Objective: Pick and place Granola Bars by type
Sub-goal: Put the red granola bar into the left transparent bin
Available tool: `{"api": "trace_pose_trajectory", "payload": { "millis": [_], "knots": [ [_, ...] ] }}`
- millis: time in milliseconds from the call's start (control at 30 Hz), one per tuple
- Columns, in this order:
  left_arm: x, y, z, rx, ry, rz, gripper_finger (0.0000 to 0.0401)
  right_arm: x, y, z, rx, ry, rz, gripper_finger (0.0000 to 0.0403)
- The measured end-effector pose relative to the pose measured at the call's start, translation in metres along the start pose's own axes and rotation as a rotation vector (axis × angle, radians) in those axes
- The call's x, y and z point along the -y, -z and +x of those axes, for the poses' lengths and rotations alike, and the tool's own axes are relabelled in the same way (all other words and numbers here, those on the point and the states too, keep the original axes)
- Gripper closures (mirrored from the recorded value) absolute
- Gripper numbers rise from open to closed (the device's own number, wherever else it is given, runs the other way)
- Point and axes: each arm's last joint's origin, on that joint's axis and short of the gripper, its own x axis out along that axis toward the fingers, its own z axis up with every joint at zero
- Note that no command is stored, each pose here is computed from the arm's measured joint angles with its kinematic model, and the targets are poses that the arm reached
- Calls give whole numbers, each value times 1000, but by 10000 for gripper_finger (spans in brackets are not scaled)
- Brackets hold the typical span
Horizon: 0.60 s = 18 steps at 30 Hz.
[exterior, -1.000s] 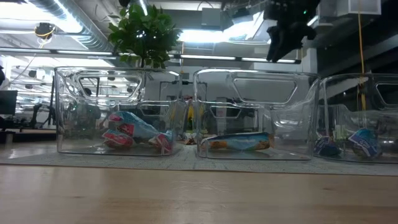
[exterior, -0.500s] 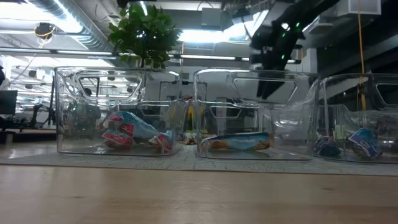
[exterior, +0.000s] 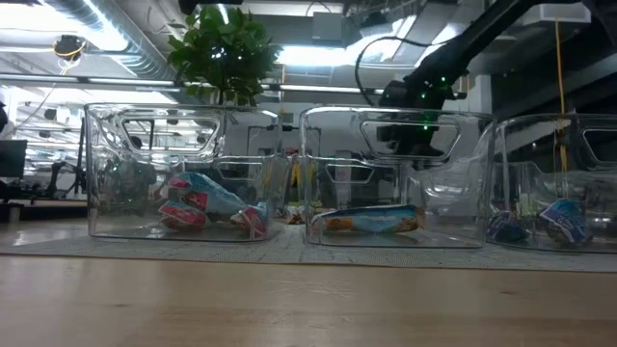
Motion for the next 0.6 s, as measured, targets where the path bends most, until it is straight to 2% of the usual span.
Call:
{"api": "trace_pose_trajectory", "payload": {
  "millis": [167,600],
  "knots": [
    [0,0,0,2,-16,0,219,10,8,12,2,22,27,182],
    [-1,0,0,2,-20,0,219,18,23,42,-39,-7,60,182]
  ]
}}
